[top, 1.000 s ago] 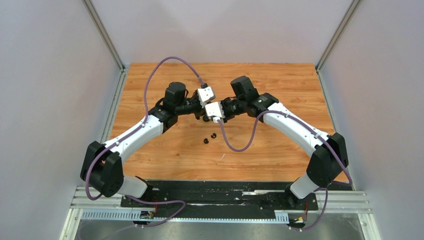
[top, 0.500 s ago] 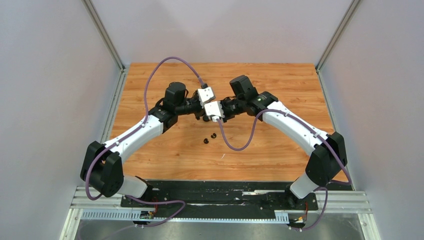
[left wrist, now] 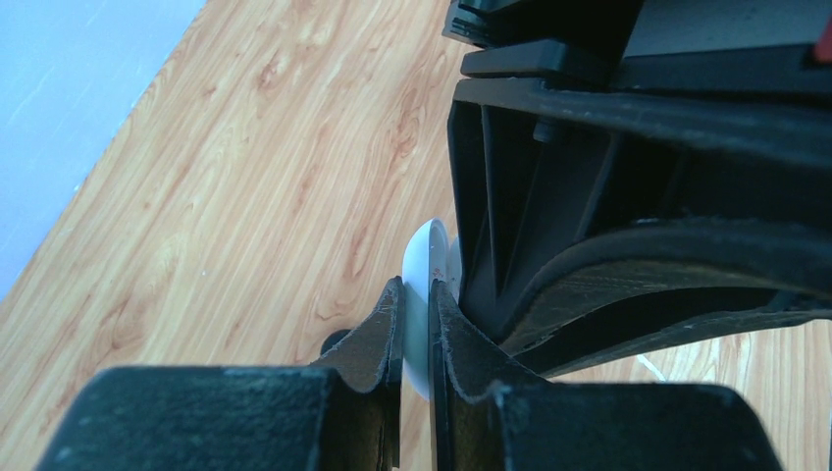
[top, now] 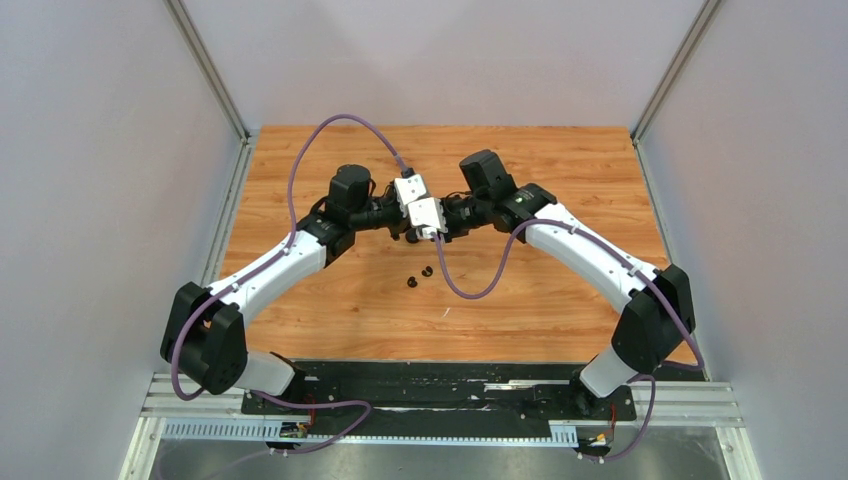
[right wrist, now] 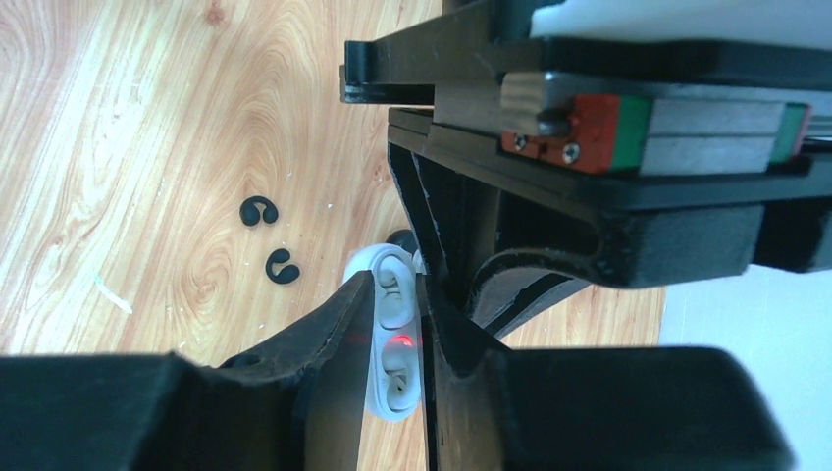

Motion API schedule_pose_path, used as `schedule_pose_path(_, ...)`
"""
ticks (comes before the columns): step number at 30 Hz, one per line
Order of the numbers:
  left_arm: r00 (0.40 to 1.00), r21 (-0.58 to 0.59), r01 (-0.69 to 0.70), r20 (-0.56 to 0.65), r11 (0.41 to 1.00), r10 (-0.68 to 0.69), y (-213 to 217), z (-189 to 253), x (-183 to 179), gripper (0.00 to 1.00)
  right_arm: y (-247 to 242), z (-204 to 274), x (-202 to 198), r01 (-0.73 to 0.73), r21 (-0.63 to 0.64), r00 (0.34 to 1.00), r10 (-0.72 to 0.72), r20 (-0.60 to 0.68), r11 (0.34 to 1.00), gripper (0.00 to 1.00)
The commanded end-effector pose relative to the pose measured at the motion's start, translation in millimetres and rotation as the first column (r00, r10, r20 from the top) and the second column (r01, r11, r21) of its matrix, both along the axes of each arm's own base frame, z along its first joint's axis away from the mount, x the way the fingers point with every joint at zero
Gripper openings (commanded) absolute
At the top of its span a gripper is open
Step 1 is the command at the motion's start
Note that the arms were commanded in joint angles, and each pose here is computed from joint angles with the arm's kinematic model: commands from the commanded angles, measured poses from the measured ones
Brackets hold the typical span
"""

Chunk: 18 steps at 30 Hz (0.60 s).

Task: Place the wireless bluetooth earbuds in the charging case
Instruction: Place the earbud in the charging case.

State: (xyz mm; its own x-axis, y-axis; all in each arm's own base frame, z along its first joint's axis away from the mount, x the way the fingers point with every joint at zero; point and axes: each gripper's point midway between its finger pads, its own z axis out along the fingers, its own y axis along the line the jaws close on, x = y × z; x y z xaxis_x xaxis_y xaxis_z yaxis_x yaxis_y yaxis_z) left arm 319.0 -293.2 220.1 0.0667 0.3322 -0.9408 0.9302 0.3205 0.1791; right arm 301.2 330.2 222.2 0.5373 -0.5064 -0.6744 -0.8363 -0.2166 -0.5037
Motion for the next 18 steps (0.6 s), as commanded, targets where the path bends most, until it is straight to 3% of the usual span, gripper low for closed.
schedule_pose_path(1,0.992,-0.05,0.054,0.113,0.997,-0.048,-7,32,-6,0.0,1,30,-3,0.032,0.077,0.999,-0.034,0.02,0.997,0.26)
schedule_pose_path(11,0.993,-0.035,0.043,0.114,0.998,-0.039,-5,28,-5,0.0,-18,71,-29,0.049,0.181,0.999,-0.052,0.011,0.982,0.34)
schedule_pose_path(18,0.994,-0.04,0.034,0.102,0.999,-0.03,-5,27,-3,0.0,-57,56,-46,0.211,0.194,0.972,-0.185,-0.144,0.958,0.4)
